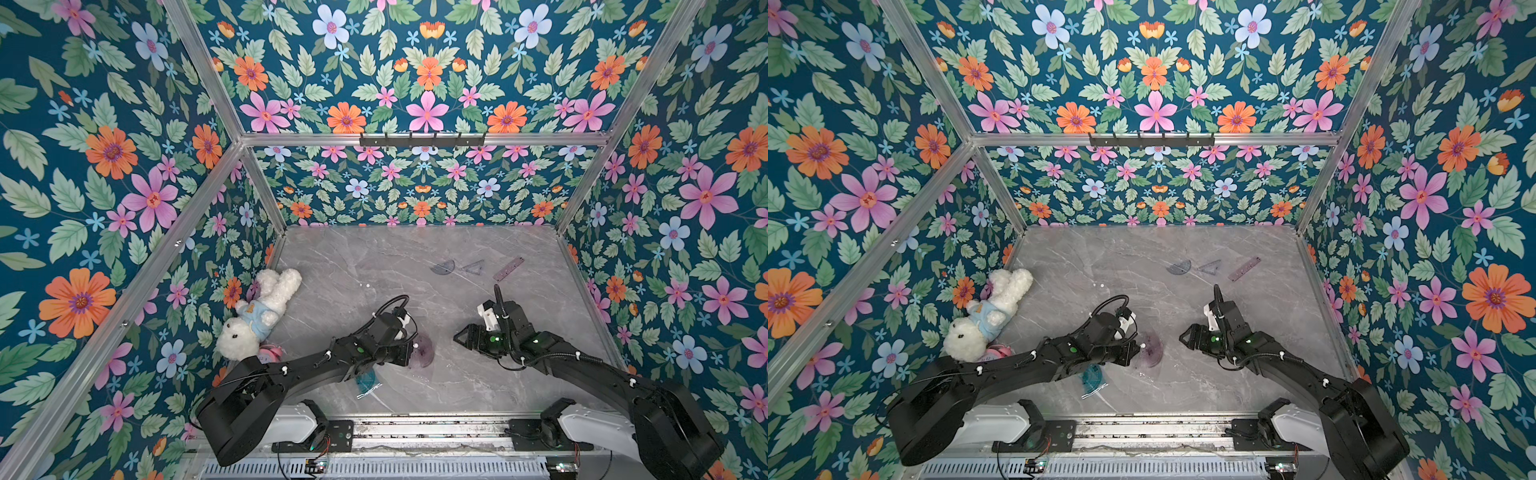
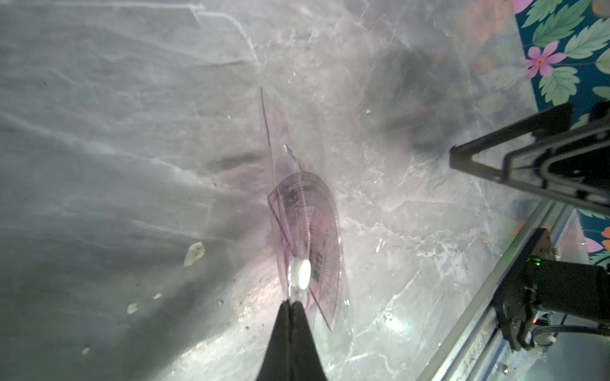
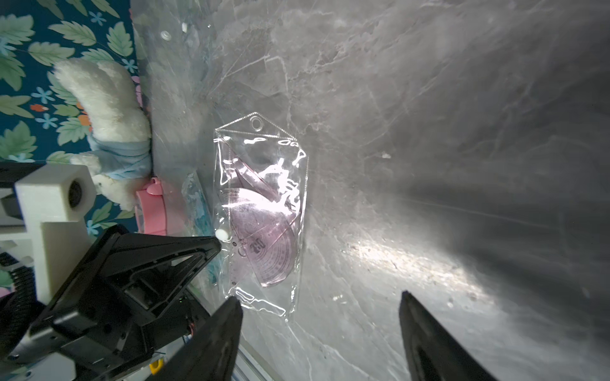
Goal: Open the ruler set and take out the ruler
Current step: Pick up the ruler set bag from the center of the board.
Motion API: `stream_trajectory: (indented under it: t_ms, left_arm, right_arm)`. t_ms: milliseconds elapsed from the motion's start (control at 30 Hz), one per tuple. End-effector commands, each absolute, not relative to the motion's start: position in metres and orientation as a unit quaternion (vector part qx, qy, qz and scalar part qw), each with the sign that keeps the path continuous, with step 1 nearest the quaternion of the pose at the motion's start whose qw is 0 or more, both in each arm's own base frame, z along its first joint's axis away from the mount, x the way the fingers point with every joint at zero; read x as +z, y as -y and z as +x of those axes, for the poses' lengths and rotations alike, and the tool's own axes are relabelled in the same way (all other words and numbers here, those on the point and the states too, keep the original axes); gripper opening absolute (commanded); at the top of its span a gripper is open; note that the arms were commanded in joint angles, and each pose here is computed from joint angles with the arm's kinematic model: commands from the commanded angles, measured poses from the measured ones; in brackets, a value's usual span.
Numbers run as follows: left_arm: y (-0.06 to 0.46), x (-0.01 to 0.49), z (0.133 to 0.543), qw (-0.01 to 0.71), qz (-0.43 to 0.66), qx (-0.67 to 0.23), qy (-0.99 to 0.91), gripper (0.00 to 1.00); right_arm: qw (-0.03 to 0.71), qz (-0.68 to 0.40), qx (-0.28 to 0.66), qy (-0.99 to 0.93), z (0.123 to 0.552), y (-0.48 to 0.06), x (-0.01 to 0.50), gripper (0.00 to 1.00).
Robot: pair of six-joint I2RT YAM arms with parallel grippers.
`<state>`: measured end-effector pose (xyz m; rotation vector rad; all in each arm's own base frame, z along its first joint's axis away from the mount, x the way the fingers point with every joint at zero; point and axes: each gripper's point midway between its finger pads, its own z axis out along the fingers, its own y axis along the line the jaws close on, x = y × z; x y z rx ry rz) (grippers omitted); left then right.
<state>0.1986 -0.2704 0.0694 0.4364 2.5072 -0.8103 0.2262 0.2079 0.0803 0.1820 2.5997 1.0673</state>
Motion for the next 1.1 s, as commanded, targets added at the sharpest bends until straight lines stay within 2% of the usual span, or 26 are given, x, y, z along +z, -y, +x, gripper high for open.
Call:
stream_trajectory:
  t_ms: [0,267,533,733,933,1067]
  left_arm:
    - [0.276,0.091,0.211,0.271,0.153,-0.307,-0.899,0.0]
    - [0.286,0.136,0.224,0.331,0.173,-0.332,-0.866,0.0]
    - [0.302,0.189,0.229,0.378,0.213,-0.371,-0.821,0.0]
    - [0.306,0.243,0.233,0.427,0.231,-0.43,-0.761,0.0]
    - [0.309,0.281,0.235,0.435,0.242,-0.5,-0.709,0.0]
    - [0.315,0.287,0.232,0.426,0.253,-0.521,-0.695,0.0]
  right_arm:
    - [0.188,0.062,0.424,-0.884,0.236,-0.221,0.101,0.77]
    - [0.232,0.049,0.469,-0.851,0.241,-0.227,0.127,0.77]
    - [0.269,0.014,0.531,-0.803,0.248,-0.235,0.175,0.77]
    - [0.3,0.022,0.599,-0.743,0.265,-0.216,0.213,0.77]
    - [0.311,-0.011,0.633,-0.709,0.269,-0.216,0.239,0.8]
    - [0.318,-0.034,0.658,-0.682,0.271,-0.221,0.252,0.8]
